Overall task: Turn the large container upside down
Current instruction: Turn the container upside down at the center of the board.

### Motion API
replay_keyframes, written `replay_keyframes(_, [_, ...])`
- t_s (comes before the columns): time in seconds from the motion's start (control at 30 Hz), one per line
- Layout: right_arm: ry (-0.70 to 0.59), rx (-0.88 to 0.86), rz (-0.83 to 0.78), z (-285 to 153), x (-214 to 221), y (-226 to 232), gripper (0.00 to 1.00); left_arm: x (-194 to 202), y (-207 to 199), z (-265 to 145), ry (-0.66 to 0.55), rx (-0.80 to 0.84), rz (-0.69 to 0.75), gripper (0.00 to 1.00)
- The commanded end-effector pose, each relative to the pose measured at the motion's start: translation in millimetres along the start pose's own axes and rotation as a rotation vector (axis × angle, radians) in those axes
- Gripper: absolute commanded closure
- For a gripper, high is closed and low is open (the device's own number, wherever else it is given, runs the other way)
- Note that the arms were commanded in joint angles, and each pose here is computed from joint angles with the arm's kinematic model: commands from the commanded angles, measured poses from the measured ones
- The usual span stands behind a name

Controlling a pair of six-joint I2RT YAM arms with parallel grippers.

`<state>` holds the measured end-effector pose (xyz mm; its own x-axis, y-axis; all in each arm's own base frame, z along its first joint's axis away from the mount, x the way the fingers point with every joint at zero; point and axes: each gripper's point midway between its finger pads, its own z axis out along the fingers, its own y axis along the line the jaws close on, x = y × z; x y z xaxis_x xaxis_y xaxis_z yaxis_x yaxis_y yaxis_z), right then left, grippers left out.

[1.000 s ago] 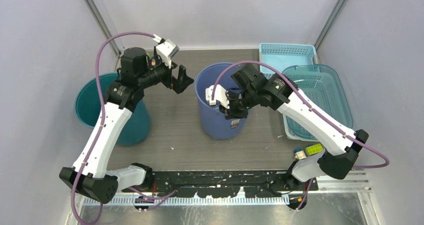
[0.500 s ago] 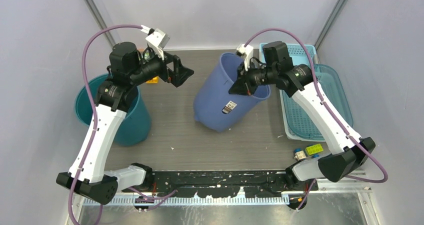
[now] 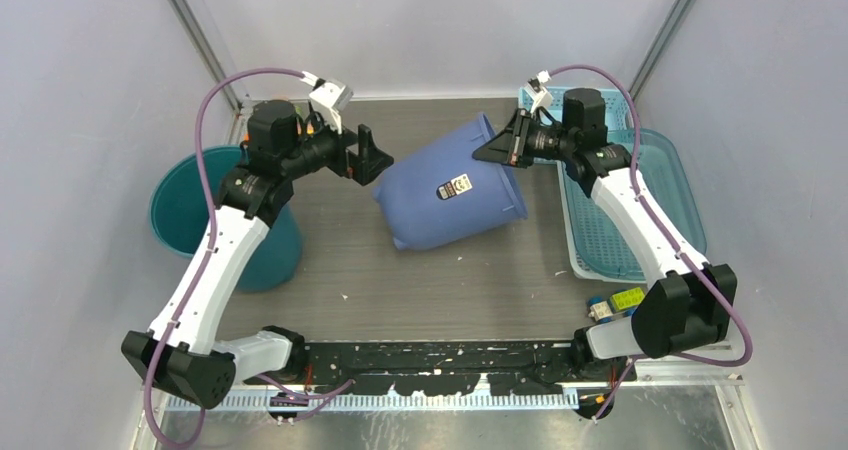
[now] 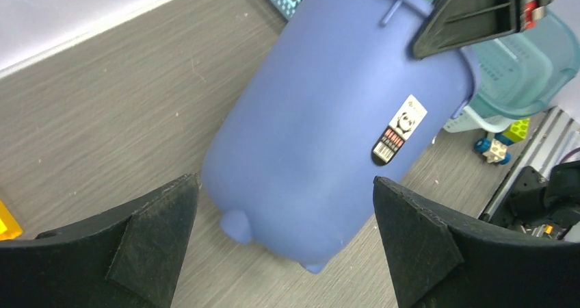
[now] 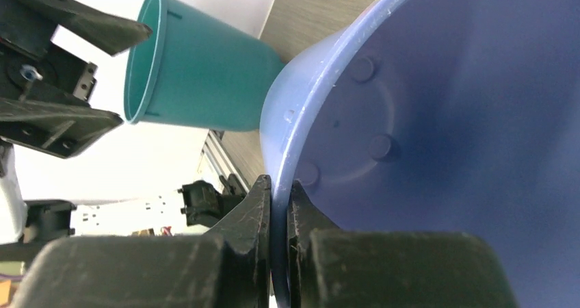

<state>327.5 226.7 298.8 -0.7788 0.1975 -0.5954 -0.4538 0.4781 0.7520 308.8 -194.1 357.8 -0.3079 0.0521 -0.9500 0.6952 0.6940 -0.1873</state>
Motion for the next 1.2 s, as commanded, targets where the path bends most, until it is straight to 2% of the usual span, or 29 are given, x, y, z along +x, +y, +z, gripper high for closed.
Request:
replay_keyframes(0.0, [-0.099, -0.063, -0.066, -10, -24, 14, 0.99, 5, 18, 12, -0.031, -0.061, 0.013, 0.0])
replay_keyframes(0.17, [-0.069, 0.048, -0.125, -6, -9, -28, 0.93, 36, 39, 30, 0.026, -0.11, -0.012, 0.0])
replay_keyframes(0.23, [-0.082, 0.065, -0.094, -5, -11, -43, 0.91, 42, 42, 35, 0.036, -0.114, -0.013, 0.0])
replay_keyframes(0.4, [-0.072, -0.012, -0.021, -4, -9, -45, 0.88, 50, 41, 43, 0.03, -0.088, -0.032, 0.0])
replay_keyframes(0.67, [-0.108, 0.096, -0.093, -8, 1, -70, 0.65, 78, 45, 54, 0.068, -0.097, -0.159, 0.0])
replay_keyframes(0.9, [-0.153, 0.198, -0.15, -13, -2, -89, 0.39, 90, 45, 60, 0.058, -0.095, -0.23, 0.0])
replay_keyframes(1.0, [-0.188, 0.217, -0.178, -19, -9, -85, 0.35, 93, 45, 61, 0.061, -0.096, -0.242, 0.0])
replay_keyframes(1.17, [-0.256, 0.265, -0.215, -27, -22, -83, 0.35, 96, 48, 60, 0.061, -0.12, -0.276, 0.0])
